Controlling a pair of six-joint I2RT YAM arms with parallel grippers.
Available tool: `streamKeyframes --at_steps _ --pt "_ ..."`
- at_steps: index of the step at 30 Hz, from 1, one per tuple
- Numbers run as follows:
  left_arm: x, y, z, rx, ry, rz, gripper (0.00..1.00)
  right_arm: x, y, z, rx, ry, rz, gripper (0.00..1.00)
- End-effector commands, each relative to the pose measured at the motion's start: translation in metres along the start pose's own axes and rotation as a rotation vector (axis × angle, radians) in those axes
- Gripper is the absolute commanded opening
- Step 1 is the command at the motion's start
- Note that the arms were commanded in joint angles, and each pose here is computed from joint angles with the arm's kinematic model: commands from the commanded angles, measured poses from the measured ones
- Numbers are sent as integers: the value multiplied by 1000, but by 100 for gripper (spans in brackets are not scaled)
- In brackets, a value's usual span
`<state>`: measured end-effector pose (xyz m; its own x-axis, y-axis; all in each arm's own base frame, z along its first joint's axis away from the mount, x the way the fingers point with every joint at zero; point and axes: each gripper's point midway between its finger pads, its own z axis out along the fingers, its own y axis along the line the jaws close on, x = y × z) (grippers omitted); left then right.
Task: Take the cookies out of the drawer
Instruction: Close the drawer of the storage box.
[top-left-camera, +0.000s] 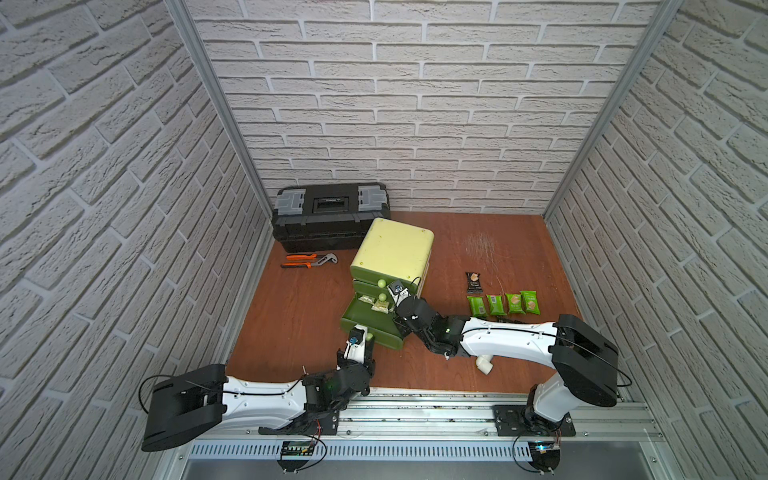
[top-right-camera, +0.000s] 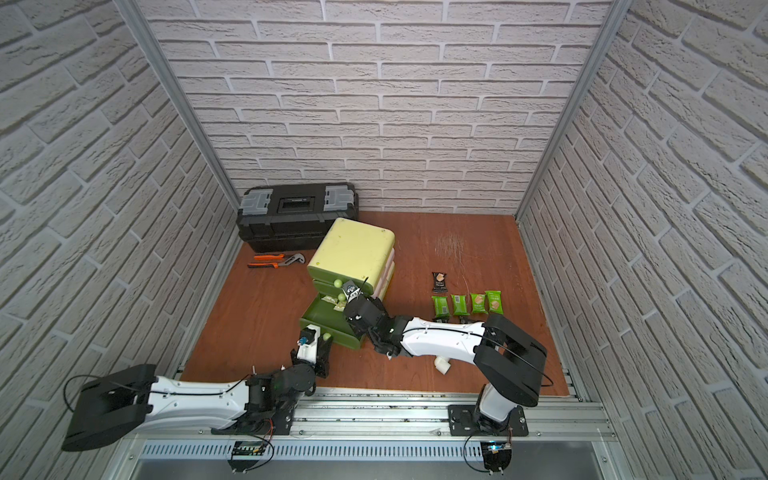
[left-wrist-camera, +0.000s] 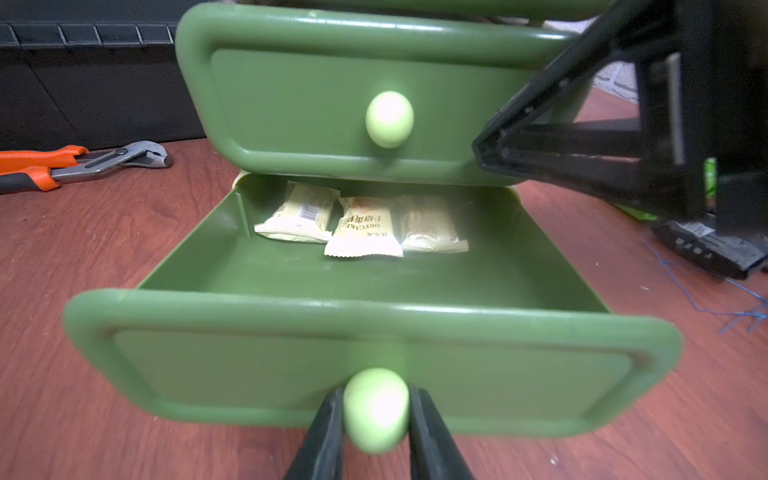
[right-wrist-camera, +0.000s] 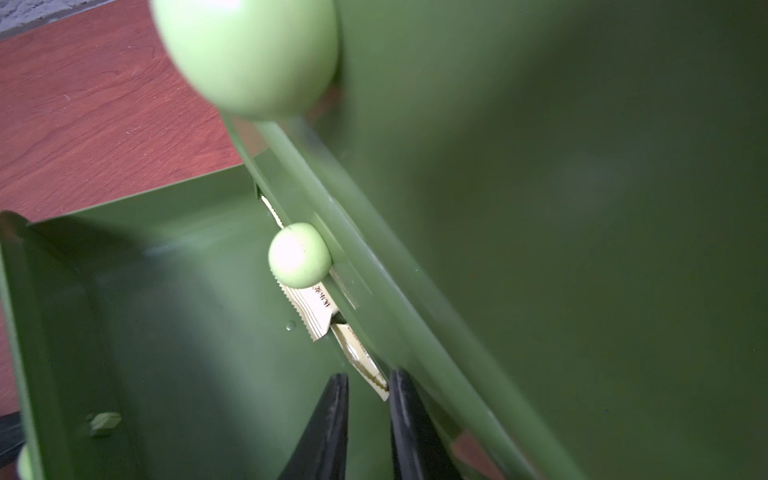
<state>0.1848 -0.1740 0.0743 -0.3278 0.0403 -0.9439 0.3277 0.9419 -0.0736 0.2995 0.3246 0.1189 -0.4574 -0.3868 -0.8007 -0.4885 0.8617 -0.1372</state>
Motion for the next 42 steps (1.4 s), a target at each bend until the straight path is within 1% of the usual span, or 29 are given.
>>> streamKeyframes --at_steps 1,7,10,15,18,25,30,33,36,42 --pt "18 16 -3 -39 44 79 24 -14 -3 -1 5 -43 50 23" --pt "20 17 -2 -49 48 88 35 -15 -4 -3 5 -44 47 23" --pt "20 18 -2 -54 46 86 42 -14 -4 -3 3 -42 46 23" --pt "18 22 -4 -70 41 80 58 -15 -4 -4 3 -44 46 23" --pt "11 23 -6 -73 23 72 64 -15 -4 -5 1 -44 46 23" --pt "3 29 -17 -43 26 43 67 -14 -4 -6 -6 -43 40 24" --pt "-11 30 -26 -7 -6 36 69 -14 -4 -7 -12 -46 42 24" --pt "-19 36 -27 -13 -18 -4 70 -14 -3 -8 -21 -44 38 24" --pt "-24 41 -24 -21 -3 -62 70 -16 1 -9 -46 -35 30 25" --pt "-43 53 -11 -60 74 -160 72 -25 18 -23 -162 8 -39 34"
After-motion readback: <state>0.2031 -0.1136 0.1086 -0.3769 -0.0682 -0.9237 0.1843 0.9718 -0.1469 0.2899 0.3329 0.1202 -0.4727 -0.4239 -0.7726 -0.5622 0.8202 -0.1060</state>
